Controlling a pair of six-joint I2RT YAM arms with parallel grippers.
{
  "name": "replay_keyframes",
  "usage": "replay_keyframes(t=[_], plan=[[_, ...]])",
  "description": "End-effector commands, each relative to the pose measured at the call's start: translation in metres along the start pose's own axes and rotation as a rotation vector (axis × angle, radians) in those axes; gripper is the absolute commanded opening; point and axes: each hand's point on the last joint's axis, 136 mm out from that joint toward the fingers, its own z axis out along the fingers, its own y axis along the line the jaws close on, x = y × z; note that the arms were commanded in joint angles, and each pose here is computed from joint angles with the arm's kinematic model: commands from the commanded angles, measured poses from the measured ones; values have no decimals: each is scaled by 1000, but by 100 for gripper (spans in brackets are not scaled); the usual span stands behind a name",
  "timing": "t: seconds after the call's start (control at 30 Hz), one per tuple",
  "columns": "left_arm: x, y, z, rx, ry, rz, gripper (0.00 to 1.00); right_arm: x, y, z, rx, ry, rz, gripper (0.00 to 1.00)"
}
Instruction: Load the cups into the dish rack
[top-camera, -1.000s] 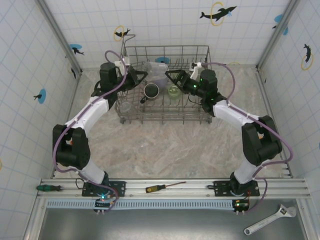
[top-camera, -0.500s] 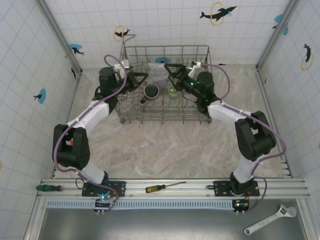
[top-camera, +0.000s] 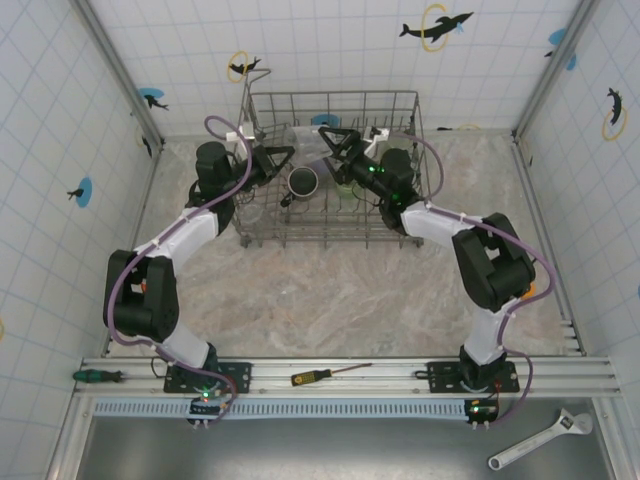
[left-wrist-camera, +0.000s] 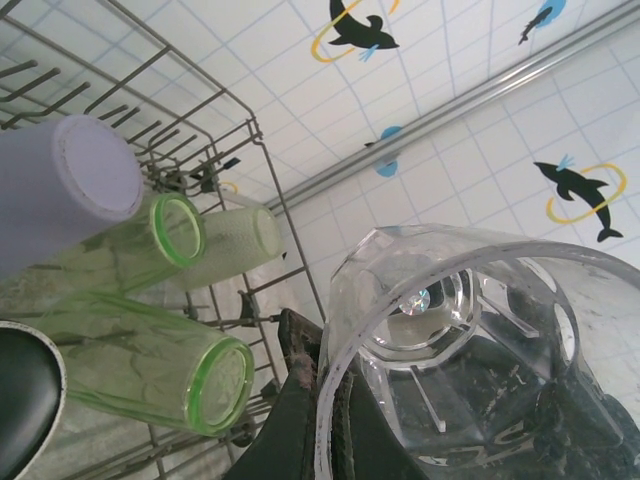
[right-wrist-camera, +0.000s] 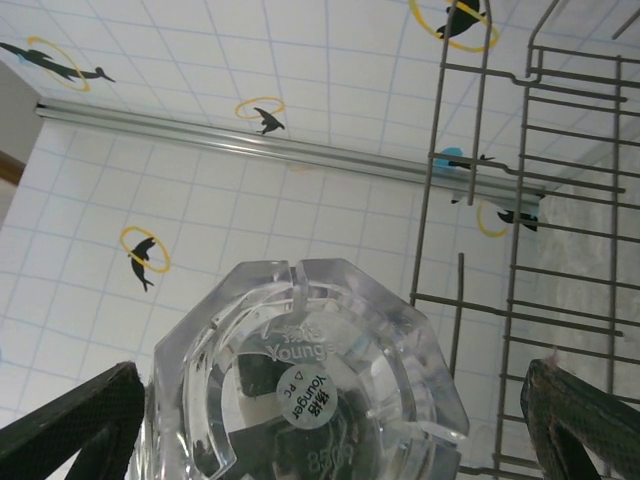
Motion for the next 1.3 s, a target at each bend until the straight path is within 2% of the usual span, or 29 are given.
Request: replay_keyframes(t=[0.0, 0.23, 0.47, 0.63, 0.83, 0.97, 1.27], plan=[[-7, -31, -9, 85, -26, 70, 0, -2, 27, 10, -113, -20, 1, 98], [-5, -28, -10, 71, -28, 76, 0, -4, 32, 13, -145, -43, 37, 86], [-5, -19, -8, 33, -23, 52, 2, -5, 29, 12, -150, -48, 47, 66], [-6, -17, -8, 11, -19, 62, 21, -6, 25, 9, -141, -58, 40, 55], [-12, -10, -13, -70, -60, 46, 53, -9, 31, 15, -118, -53, -49, 47], [-17, -15, -17, -88, -75, 57, 67, -12, 30, 19, -75, -56, -115, 47], [-36, -5, -35, -265, -176, 130, 96, -22, 15, 32, 67, -72, -291, 46]])
